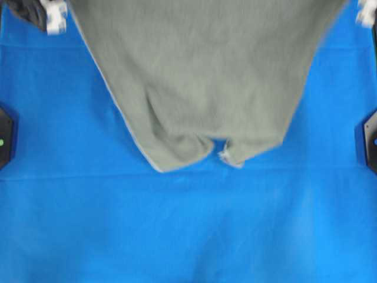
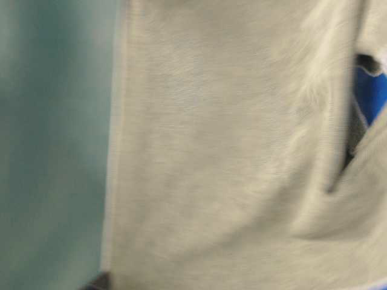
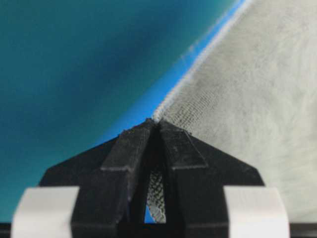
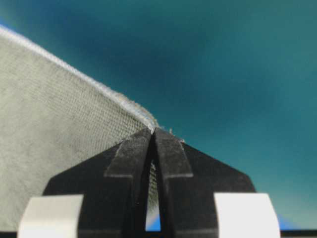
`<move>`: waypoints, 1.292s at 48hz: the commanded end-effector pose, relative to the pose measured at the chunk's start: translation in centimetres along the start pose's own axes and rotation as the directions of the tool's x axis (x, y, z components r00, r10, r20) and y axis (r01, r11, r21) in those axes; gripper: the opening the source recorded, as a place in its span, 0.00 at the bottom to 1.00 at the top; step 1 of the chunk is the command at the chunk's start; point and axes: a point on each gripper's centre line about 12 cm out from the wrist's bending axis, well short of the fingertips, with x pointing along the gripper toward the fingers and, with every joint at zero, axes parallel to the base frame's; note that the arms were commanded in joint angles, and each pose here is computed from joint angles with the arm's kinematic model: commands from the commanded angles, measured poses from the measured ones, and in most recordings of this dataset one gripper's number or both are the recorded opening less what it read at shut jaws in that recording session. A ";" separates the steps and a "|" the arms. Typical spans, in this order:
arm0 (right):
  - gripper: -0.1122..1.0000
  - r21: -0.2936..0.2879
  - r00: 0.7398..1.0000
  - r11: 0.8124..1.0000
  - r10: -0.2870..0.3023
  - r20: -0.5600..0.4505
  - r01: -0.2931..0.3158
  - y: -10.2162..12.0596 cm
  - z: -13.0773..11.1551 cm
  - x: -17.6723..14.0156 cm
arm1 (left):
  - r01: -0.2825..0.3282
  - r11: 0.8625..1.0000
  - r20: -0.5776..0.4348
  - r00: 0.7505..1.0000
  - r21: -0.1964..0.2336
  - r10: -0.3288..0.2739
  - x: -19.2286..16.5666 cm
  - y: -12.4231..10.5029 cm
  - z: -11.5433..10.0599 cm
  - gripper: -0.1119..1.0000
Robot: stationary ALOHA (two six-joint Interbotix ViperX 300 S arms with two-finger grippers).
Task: Fold a large towel.
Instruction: 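Lift the towel with both grippers and shake it out upward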
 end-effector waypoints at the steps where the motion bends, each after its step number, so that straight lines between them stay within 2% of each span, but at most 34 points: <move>1: 0.12 -0.029 0.994 0.999 -0.034 0.107 0.037 -0.7 4.0 -0.9 | -0.039 0.998 0.106 0.994 0.039 0.034 -0.8 1.0 4.2 0.13; 8: 0.12 -0.062 0.980 0.996 -0.050 0.193 0.063 -0.8 9.0 -2.8 | -0.069 0.991 0.212 0.976 0.113 0.044 -2.2 1.2 9.0 0.13; 14: 0.12 -0.068 0.972 0.994 -0.063 0.225 0.080 -0.8 11.7 -4.2 | -0.074 0.990 0.264 0.964 0.117 0.040 -3.5 1.1 11.9 0.13; 17: 0.12 -0.066 0.973 0.995 -0.056 0.223 0.073 -0.6 12.6 -4.9 | -0.055 0.992 0.270 0.963 0.116 0.022 -4.3 0.5 12.8 0.13; 22: 0.12 -0.078 0.979 0.997 0.002 0.204 0.014 0.8 13.2 -6.7 | 0.016 0.990 0.253 0.966 0.137 -0.050 -5.7 -1.5 13.3 0.13; 26: 0.12 -0.083 0.977 0.995 0.078 0.198 -0.062 2.3 13.4 -8.7 | 0.091 0.984 0.236 0.963 0.156 -0.127 -7.0 -3.4 13.2 0.13; 30: 0.12 -0.084 0.966 0.985 0.167 0.195 -0.153 3.5 13.7 -11.2 | 0.181 0.968 0.225 0.950 0.175 -0.218 -9.0 -5.5 13.1 0.13; 31: 0.12 -0.081 0.963 0.980 0.192 0.190 -0.180 3.8 13.7 -11.8 | 0.216 0.960 0.223 0.941 0.179 -0.254 -9.9 -6.2 13.0 0.13; 34: 0.12 -0.068 0.946 0.960 0.280 0.164 -0.273 4.7 13.8 -13.7 | 0.287 0.942 0.215 0.922 0.172 -0.321 -11.5 -7.4 12.9 0.13; 37: 0.12 -0.046 0.923 0.933 0.360 0.138 -0.357 5.5 13.7 -15.2 | 0.356 0.922 0.213 0.899 0.149 -0.382 -13.2 -8.4 12.9 0.13; 41: 0.12 -0.006 0.881 0.886 0.461 0.105 -0.463 6.4 13.7 -16.7 | 0.437 0.895 0.216 0.869 0.089 -0.446 -15.2 -9.1 12.9 0.13; 43: 0.12 0.013 0.853 0.856 0.514 0.091 -0.518 6.9 13.7 -17.5 | 0.471 0.881 0.216 0.855 0.056 -0.471 -16.1 -9.4 12.9 0.13; 44: 0.12 0.018 0.838 0.841 0.538 0.089 -0.541 7.1 13.7 -17.8 | 0.495 0.868 0.218 0.845 0.031 -0.489 -16.7 -9.5 13.1 0.13; 45: 0.12 0.032 0.812 0.813 0.577 0.086 -0.581 7.5 13.9 -18.4 | 0.509 0.861 0.218 0.839 0.011 -0.499 -17.1 -9.6 13.1 0.13; 48: 0.12 0.055 0.760 0.759 0.643 0.093 -0.648 8.1 14.3 -19.5 | 0.551 0.834 0.226 0.818 -0.043 -0.529 -18.3 -9.8 13.6 0.13; 51: 0.12 0.064 0.712 0.710 0.694 0.106 -0.702 8.5 14.8 -20.6 | 0.586 0.805 0.234 0.799 -0.093 -0.554 -19.4 -9.9 14.2 0.13; 54: 0.12 0.057 0.669 0.668 0.733 0.121 -0.742 8.7 15.4 -21.6 | 0.619 0.775 0.244 0.777 -0.128 -0.580 -20.5 -10.0 14.9 0.13; 55: 0.12 0.051 0.649 0.649 0.749 0.132 -0.759 8.7 15.7 -22.2 | 0.636 0.759 0.254 0.764 -0.142 -0.593 -21.0 -10.0 15.3 0.13; 57: 0.12 0.045 0.620 0.621 0.770 0.150 -0.782 8.8 16.1 -22.9 | 0.656 0.740 0.268 0.748 -0.152 -0.608 -21.6 -10.1 15.8 0.13; 58: 0.12 0.044 0.602 0.603 0.783 0.155 -0.796 8.9 16.3 -23.3 | 0.670 0.726 0.276 0.736 -0.158 -0.619 -22.1 -10.2 16.1 0.13; 62: 0.12 0.052 0.555 0.555 0.814 0.171 -0.830 9.0 16.6 -24.1 | 0.703 0.694 0.285 0.705 -0.159 -0.649 -22.8 -10.6 16.6 0.13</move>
